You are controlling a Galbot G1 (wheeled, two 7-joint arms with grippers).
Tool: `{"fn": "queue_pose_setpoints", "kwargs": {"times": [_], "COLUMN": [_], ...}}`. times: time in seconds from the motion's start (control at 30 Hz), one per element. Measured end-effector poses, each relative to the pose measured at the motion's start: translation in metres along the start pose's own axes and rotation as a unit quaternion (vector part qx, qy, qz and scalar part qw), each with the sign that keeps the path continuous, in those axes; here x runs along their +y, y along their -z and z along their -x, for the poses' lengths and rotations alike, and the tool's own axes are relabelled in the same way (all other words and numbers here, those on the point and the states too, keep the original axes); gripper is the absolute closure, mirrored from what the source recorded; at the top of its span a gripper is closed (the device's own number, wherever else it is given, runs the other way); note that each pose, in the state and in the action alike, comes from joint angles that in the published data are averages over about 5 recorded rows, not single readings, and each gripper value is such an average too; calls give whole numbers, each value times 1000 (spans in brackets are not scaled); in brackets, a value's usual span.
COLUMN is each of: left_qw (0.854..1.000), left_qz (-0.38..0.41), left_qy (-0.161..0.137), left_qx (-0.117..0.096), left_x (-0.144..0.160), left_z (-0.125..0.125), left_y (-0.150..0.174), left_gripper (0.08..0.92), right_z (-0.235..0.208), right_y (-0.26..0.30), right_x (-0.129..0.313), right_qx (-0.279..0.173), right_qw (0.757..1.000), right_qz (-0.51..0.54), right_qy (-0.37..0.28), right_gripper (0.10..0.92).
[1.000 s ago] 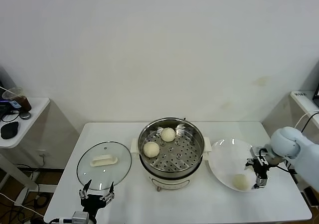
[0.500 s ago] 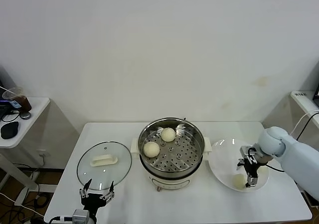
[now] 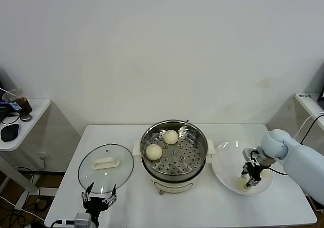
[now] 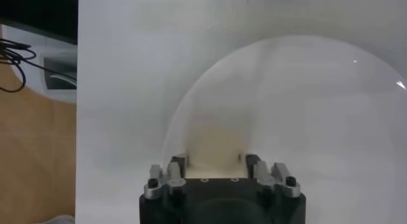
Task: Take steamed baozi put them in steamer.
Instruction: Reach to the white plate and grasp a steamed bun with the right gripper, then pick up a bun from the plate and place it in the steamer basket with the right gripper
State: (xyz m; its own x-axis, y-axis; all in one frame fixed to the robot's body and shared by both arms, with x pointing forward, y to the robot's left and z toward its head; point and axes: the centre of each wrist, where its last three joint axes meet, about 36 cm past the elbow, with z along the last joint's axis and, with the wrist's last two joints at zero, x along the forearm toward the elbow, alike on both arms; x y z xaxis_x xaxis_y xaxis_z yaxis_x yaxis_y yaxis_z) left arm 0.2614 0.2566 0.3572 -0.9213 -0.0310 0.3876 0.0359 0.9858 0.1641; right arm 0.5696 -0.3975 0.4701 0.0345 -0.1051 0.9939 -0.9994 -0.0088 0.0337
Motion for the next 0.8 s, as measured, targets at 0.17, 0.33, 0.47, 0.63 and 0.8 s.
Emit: {"fn": "queue_pose_setpoints", "kwargs": {"times": [0.17, 0.33, 0.47, 0.63, 0.8], "left_qw": [1000, 1000, 1000, 1000, 1000], "left_qz": [-1, -3, -3, -2, -2], "left_qy": [-1, -1, 2, 9, 16], "left_qx": [-2, -6, -12, -20, -24], "left_x": [-2, -3, -2, 0, 1], "left_z": [1, 2, 3, 3, 1], "left_y": [1, 3, 7, 12, 15], "left_gripper": [177, 177, 177, 177, 177], "right_z": [-11, -34, -65, -116, -173], "right_y": [-2, -1, 10, 42, 91], "right_x": [-1, -7, -20, -44, -66], "right_qx": [-4, -11, -19, -36, -56], "right_qw": [1000, 1000, 999, 997, 990], "right_qz": [2, 1, -11, -43, -93], "right_qy": [-5, -17, -31, -56, -85], "right_gripper": [609, 607, 606, 606, 609]}}
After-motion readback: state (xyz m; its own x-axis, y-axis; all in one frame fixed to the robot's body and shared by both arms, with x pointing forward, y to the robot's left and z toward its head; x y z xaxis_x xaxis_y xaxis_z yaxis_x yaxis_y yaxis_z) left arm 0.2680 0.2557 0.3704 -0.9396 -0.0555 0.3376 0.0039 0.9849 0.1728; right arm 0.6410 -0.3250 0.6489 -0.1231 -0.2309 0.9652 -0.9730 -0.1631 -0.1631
